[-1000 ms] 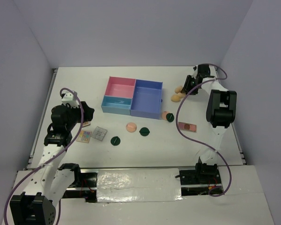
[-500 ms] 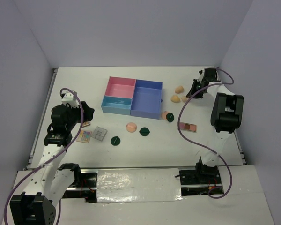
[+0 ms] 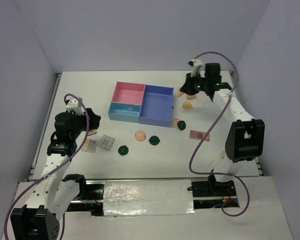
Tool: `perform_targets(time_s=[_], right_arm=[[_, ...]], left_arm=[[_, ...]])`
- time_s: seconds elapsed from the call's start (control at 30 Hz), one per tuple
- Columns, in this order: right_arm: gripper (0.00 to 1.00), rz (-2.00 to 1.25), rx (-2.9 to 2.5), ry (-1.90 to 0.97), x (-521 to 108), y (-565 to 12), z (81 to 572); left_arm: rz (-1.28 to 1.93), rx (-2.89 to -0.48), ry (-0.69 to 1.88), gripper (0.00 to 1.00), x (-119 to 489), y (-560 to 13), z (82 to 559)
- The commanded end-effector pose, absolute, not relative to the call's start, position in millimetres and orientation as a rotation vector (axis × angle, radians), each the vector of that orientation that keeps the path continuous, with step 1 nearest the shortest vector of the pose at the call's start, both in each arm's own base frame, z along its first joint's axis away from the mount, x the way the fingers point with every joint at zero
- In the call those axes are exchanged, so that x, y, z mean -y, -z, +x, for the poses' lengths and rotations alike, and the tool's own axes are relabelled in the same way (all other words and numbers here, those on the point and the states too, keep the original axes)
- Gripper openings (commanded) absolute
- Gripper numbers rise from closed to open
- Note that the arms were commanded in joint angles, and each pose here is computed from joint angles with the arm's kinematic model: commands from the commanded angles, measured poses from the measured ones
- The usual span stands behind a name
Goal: Organize the makeup
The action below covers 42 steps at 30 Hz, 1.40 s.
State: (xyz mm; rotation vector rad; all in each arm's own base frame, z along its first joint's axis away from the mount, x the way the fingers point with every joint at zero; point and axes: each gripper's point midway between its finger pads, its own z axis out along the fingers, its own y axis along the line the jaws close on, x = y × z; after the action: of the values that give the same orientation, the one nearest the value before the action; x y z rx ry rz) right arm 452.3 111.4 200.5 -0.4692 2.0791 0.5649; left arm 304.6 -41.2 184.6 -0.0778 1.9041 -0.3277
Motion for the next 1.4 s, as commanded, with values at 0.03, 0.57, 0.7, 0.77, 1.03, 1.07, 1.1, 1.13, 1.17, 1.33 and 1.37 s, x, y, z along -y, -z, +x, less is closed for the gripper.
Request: perform_targets(time_s=[0.03,0.57,0.7,0.77,1.03,1.07,1.1,1.13,1.17,1.33,1.37], right_arm=[[0.06,-0.890,-1.795,-0.626,-221,-240,429],[0.21,-0.953,-1.846,-0.535,-369,-197,496],[0.32,-0.981,-1.849,-0.513,-374,-182,496],[0.32,-0.989,-1.855,-0.510,-375,-175,497],[0.76,-0.999,-1.854,-0.487,-380,-162,504],[0.78,-0.999,-1.861,-0.485,-379,-159,505],[0.79,-0.999,-1.857,-0.486,-380,-160,506],[0.80,-0.995,-1.859,-0.490,-379,-161,506],[0.80,-0.992,-1.854,-0.497,-378,-166,505],[0.94,-1.012,-1.819,-0.531,-357,-213,498],[0.94,-1.012,-1.806,-0.555,-350,-224,495]], left_arm=[[-0.052,-1.827,0.333,0.76,43,-211,309],[-0.078,-1.800,0.312,0.79,38,-218,306],[-0.079,-1.807,0.313,0.80,38,-215,307],[-0.078,-1.813,0.316,0.80,38,-214,308],[-0.075,-1.828,0.328,0.80,41,-210,309],[-0.076,-1.829,0.327,0.80,40,-210,309],[-0.075,-1.829,0.332,0.81,41,-210,309],[-0.074,-1.830,0.336,0.81,41,-210,309],[-0.073,-1.831,0.337,0.81,42,-210,309],[-0.078,-1.863,0.366,0.81,46,-204,307],[-0.080,-1.866,0.370,0.81,46,-203,307]])
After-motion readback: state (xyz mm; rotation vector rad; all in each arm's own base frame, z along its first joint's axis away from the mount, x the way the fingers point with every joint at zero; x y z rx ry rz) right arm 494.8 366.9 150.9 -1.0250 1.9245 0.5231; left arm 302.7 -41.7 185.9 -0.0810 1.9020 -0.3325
